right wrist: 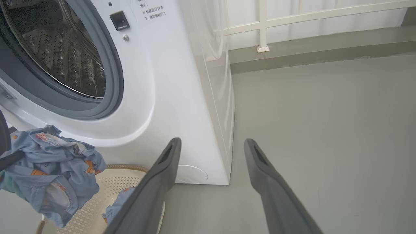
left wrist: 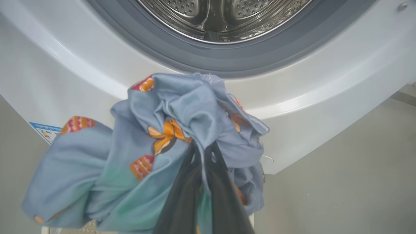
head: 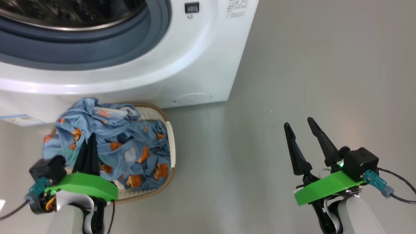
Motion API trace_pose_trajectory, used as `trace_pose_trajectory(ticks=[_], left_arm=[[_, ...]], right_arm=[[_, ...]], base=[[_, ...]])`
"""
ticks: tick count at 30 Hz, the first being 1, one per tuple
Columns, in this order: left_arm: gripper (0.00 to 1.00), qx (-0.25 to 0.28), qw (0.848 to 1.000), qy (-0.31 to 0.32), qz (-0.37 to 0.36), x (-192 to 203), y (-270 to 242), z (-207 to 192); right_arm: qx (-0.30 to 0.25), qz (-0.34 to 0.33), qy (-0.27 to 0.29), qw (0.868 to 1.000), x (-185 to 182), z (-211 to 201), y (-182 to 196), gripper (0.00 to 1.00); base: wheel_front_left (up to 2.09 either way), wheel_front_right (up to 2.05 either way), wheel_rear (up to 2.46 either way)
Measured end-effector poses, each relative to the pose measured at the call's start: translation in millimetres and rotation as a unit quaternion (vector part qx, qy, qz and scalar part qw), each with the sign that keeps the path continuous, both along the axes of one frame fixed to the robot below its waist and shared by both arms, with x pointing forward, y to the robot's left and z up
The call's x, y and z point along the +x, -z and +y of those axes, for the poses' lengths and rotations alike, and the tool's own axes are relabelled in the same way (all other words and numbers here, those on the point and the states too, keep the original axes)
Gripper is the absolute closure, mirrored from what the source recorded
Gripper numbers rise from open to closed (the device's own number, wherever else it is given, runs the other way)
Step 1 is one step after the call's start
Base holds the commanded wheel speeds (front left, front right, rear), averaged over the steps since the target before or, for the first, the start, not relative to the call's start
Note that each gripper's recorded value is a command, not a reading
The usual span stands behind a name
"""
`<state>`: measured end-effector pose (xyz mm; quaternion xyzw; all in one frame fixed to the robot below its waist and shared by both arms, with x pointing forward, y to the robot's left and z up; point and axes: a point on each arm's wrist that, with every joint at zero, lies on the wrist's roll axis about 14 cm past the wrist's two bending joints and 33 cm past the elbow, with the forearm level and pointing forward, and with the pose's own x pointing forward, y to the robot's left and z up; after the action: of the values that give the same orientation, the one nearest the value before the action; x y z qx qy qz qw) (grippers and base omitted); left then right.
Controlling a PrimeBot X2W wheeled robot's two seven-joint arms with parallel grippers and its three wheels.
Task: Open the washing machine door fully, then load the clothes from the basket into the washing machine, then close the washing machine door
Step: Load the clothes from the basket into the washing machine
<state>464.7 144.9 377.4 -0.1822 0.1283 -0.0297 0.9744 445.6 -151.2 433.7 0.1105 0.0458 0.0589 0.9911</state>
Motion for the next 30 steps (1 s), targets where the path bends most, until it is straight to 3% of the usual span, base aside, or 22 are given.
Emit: trace_pose_trajectory(ticks=[18, 30], left_arm=[[1.0, 0.026, 0.987, -0.011, -0.155, -20.1, -113.3, 12.3], [1.0, 0.067, 0.983, -0.008, -0.173, -50.1, -127.3, 18.3]], right_arm=[[0.011, -0.041, -0.026, 0.999, -21.1, 19.9, -39.3, 0.0], [0.002, -0.068, -0.025, 0.997, -35.6, 17.8, -60.5, 0.0]], base=[[0.0, 0.0, 0.0], [0.0, 0.0, 0.0]])
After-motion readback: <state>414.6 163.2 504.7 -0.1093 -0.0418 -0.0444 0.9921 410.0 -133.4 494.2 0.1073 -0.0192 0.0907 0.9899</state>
